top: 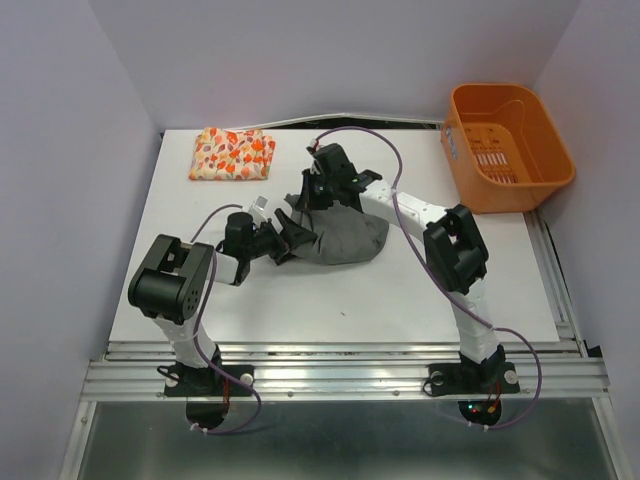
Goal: Fold and stack the skirts
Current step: Neatly place the folded skirt to the corner
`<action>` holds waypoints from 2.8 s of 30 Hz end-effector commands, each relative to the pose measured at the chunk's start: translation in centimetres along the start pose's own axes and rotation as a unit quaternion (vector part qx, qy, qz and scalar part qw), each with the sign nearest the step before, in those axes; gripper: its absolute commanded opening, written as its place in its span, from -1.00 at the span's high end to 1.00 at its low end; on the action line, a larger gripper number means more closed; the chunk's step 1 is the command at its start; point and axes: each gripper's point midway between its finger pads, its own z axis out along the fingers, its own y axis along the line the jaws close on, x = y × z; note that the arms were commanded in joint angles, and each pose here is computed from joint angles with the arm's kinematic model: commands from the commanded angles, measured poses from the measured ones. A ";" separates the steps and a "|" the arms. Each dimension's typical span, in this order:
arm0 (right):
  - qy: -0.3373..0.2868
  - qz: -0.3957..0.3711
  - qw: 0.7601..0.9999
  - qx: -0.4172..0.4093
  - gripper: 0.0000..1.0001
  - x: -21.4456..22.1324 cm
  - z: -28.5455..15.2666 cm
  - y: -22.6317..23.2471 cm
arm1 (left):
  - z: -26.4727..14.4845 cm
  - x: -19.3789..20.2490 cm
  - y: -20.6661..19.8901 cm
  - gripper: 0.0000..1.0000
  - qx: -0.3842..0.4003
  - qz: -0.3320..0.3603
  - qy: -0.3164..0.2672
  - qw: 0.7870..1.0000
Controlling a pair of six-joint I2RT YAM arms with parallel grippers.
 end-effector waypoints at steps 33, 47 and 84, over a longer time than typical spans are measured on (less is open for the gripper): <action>-0.019 0.040 0.998 -0.055 0.99 -1.6 -0.4 1.9 | 1.9 -5.4 -3.7 -0.97 0.075 0.014 -0.116 0.990; -0.087 0.012 0.996 -0.029 0.82 -6.4 -0.9 1.9 | 3.4 -7.9 -0.7 0.75 -0.077 0.131 -0.085 0.985; -0.211 0.007 0.965 0.158 -1.00 -14.8 -15.1 -16.7 | 0.8 -36.4 -11.6 1.00 -0.285 0.552 -0.167 0.766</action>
